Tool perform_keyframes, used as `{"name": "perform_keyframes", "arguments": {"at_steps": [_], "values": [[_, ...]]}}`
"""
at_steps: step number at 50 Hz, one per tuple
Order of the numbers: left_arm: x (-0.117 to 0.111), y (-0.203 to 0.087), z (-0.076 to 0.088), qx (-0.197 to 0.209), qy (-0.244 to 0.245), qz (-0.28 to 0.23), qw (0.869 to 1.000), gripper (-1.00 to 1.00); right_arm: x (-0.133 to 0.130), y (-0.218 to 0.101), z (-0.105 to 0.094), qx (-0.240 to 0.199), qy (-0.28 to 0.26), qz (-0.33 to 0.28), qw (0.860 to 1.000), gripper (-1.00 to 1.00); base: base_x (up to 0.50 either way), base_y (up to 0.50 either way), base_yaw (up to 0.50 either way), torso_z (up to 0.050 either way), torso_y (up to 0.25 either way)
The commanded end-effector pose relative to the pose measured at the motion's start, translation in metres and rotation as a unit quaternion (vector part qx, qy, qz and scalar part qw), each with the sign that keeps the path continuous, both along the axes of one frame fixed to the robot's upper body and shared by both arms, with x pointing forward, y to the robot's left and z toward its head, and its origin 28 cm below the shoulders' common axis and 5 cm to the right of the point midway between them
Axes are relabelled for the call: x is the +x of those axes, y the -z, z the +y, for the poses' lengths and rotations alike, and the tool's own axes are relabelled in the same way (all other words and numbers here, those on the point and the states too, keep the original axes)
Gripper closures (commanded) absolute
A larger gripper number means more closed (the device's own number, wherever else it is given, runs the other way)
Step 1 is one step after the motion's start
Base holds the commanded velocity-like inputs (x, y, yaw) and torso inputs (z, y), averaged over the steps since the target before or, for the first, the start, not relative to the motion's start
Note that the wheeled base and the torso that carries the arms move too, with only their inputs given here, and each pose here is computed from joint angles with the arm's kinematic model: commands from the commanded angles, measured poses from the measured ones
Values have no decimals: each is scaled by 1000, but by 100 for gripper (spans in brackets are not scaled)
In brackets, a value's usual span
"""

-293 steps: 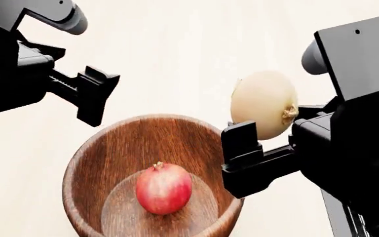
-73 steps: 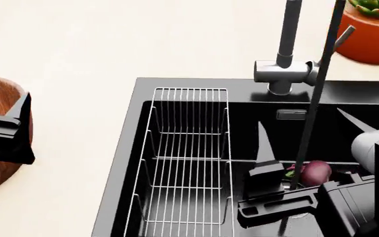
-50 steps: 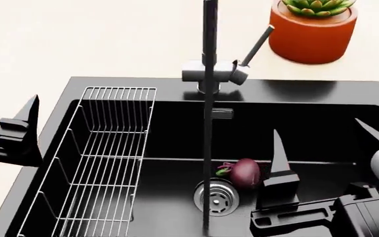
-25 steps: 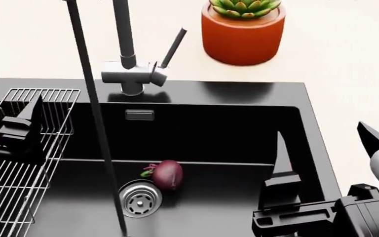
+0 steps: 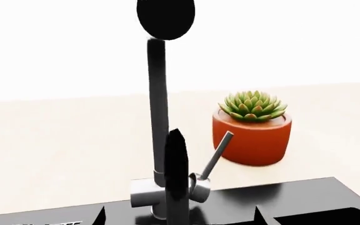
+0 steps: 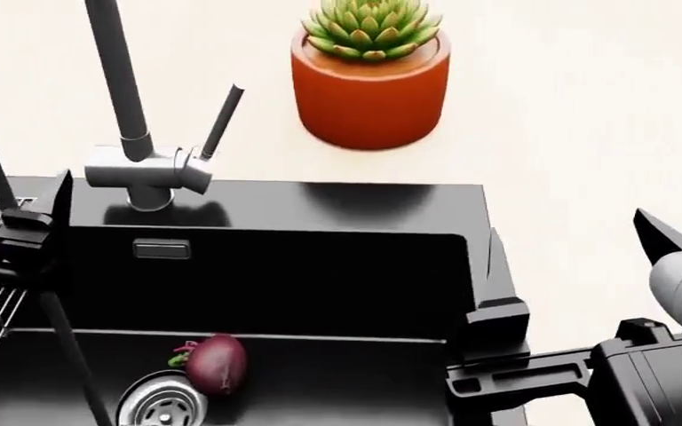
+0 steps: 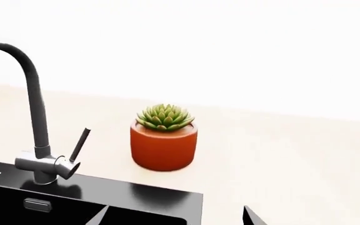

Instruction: Pick the pomegranates and onions from the sink and place them in one bowl. Place the beet in the other bowl. Then turn off the sink faucet.

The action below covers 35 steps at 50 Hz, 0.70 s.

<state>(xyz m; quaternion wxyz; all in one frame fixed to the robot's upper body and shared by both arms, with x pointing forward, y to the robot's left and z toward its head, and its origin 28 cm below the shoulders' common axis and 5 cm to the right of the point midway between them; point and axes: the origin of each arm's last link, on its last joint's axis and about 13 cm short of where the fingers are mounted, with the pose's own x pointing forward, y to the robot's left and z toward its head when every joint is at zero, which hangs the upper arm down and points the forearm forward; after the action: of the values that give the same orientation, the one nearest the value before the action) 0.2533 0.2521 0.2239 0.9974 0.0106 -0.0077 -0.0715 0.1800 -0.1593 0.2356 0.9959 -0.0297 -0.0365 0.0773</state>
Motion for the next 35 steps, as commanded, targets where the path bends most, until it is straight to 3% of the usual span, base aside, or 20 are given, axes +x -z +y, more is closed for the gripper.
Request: {"name": "perform_keyframes", "arguments": {"at_steps": [1,12,15,35], "values": [[0,-3,0,-15,17,7,1000,-100,0,1,1,0,-5,-6,1000,-100,388,-201,0,0,0],[-2,-3,1,-19,18,8,1000,-100,0,-1,1,3,1,3,1000,-100,351,-246,0,0,0],[-1,-1,-2,-14,15,10,1000,-100,-1,-3,1,-12,-2,6,1000,-100,34,-2,0,0,0],[1,3,-3,-7,14,21,1000,-100,0,-1,0,4,10,9,1000,-100,0,0,0,0,0]]}}
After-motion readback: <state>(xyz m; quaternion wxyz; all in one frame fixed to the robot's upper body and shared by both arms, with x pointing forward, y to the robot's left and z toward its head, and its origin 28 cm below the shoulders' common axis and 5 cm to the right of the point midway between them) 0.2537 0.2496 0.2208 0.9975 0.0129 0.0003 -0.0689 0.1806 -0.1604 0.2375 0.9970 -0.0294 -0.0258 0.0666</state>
